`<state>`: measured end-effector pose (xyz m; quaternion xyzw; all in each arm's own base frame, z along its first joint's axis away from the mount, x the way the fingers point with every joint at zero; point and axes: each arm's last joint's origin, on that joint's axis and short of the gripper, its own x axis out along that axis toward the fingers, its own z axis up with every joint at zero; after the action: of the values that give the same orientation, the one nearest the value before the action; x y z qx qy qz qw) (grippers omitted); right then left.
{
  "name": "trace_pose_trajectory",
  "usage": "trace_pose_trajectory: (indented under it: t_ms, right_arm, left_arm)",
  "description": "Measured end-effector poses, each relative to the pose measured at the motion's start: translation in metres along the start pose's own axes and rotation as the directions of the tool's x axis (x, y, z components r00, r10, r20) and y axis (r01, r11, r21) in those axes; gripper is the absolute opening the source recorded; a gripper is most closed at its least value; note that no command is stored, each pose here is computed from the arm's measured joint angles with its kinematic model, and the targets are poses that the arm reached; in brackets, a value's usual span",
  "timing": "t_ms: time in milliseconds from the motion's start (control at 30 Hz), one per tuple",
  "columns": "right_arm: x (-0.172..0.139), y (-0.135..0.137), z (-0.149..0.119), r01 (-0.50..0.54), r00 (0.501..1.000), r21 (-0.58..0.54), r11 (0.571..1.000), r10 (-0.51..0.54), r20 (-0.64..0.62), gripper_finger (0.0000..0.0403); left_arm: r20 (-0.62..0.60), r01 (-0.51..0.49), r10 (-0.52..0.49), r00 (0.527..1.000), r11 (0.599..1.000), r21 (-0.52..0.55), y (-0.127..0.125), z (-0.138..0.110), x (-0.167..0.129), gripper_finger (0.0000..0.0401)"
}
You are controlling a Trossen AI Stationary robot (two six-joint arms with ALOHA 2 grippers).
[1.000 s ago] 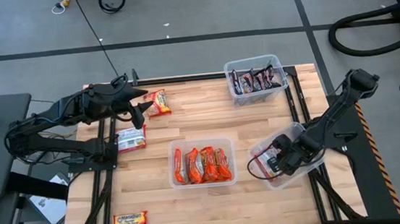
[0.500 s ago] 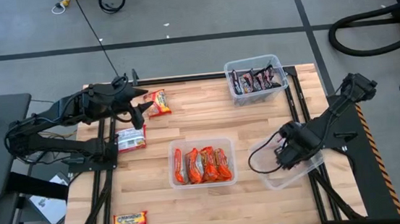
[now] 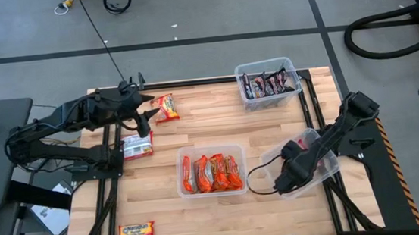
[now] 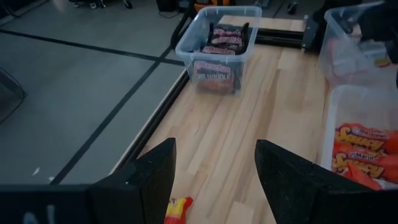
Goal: Sort Maruchan noodles
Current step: Put the red noodle pack into the bottom right transparent bin
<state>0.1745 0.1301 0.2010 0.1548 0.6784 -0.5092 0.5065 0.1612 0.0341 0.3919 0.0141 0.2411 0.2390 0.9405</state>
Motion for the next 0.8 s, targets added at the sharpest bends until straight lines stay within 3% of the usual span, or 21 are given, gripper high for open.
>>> trace_pose_trajectory:
  t_ms: [233,533,800]
  right_arm:
    - [-0.007,-0.016,0.0,-0.053,0.998,0.071,0.996,0.052,0.027,0.0003]
    - [0.016,-0.027,-0.001,-0.034,0.999,0.065,0.997,0.035,-0.02,0.0005]
    - [0.016,-0.032,-0.001,-0.059,0.998,0.076,0.995,0.061,-0.026,0.0028]
  left_arm:
    - [-0.009,0.0,0.0,1.0,1.0,-0.017,0.0,-0.001,0.0,0.0222]
    - [-0.009,0.0,0.0,1.0,0.999,-0.035,0.0,-0.001,0.0,0.0222]
    - [-0.012,-0.001,0.0,1.0,0.999,-0.05,0.0,-0.001,0.0,0.0222]
